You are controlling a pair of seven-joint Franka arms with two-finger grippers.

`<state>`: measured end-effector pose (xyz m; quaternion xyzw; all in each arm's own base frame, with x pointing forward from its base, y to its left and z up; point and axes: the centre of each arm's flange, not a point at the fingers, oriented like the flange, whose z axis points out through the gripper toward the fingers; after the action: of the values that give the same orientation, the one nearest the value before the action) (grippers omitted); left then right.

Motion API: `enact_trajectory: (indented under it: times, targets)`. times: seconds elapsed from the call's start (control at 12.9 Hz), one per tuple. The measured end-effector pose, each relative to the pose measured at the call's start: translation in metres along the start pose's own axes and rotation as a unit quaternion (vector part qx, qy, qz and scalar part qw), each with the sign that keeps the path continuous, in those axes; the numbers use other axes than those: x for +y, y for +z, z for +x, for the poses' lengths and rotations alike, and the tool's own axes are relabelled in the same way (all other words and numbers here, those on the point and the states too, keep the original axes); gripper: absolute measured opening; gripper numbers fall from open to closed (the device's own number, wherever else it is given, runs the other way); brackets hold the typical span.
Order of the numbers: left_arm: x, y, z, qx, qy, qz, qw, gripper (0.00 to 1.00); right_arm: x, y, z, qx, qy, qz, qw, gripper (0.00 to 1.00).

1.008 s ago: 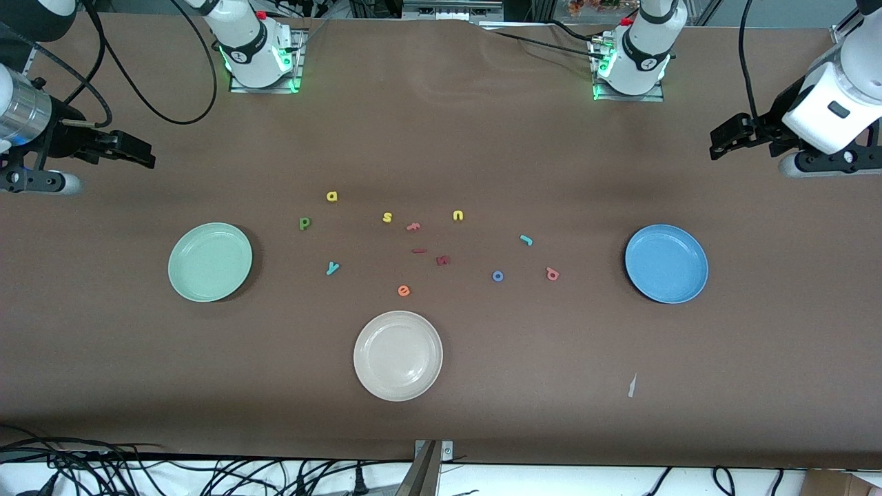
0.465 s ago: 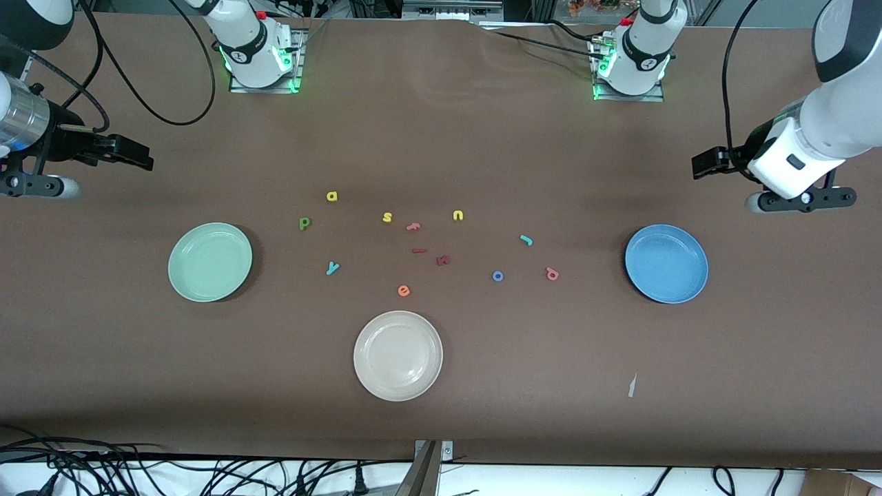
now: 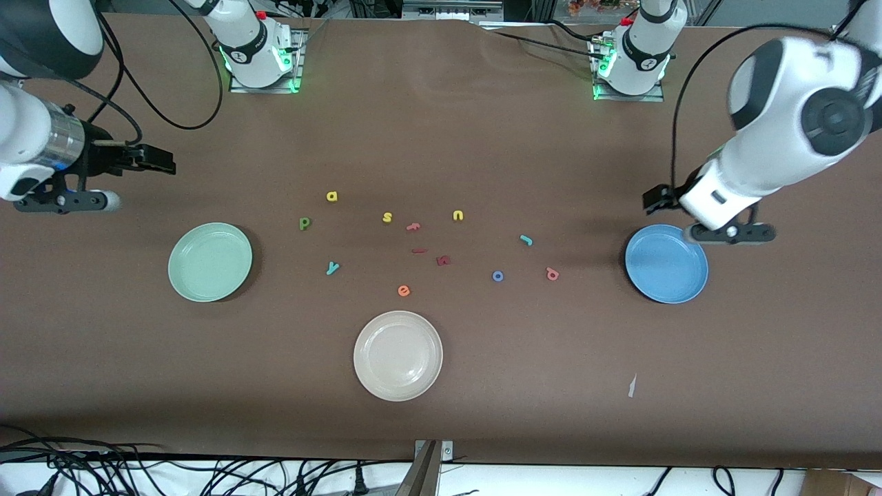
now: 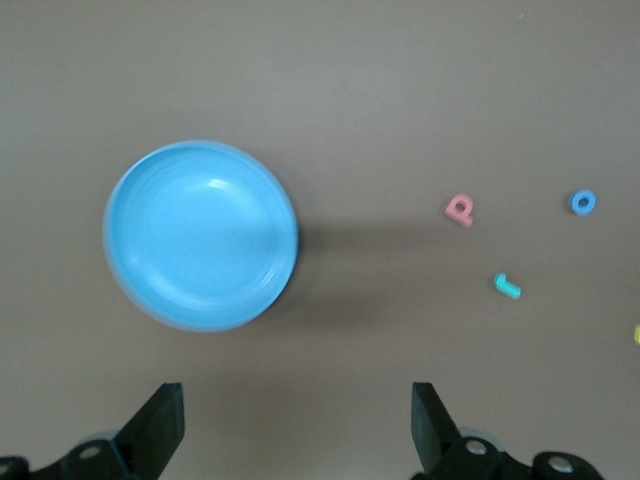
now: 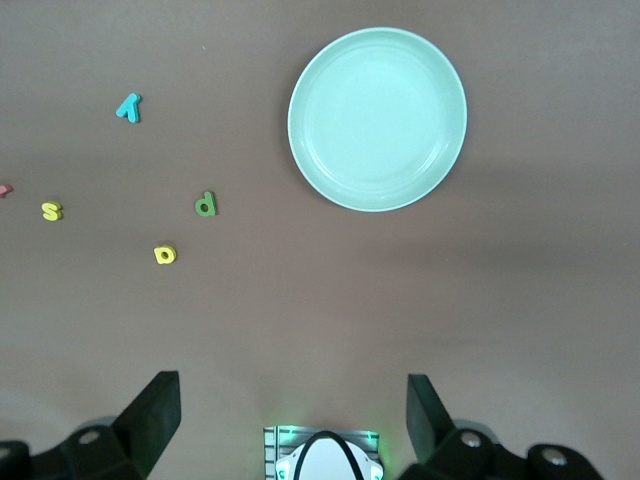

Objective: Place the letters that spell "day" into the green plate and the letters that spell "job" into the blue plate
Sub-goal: 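Move the left gripper toward the pink p while the right gripper reaches letters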

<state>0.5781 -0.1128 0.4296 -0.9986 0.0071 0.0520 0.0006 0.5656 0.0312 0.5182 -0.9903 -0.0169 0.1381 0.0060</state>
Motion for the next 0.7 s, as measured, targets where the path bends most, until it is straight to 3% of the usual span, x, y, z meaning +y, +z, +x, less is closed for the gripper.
enact_trajectory:
  times: [0.39,0.7]
  targets:
    - [0.053,0.077,0.036,0.047,0.018,-0.035,0.998,1.0,-0.032,0.024,0.013,-0.021,-0.028,-0.002,0.999,1.0]
    - [0.1,0.147,0.045,0.062,0.044,-0.042,0.996,1.0,-0.1,0.07,0.017,-0.008,-0.029,-0.014,0.999,1.0]
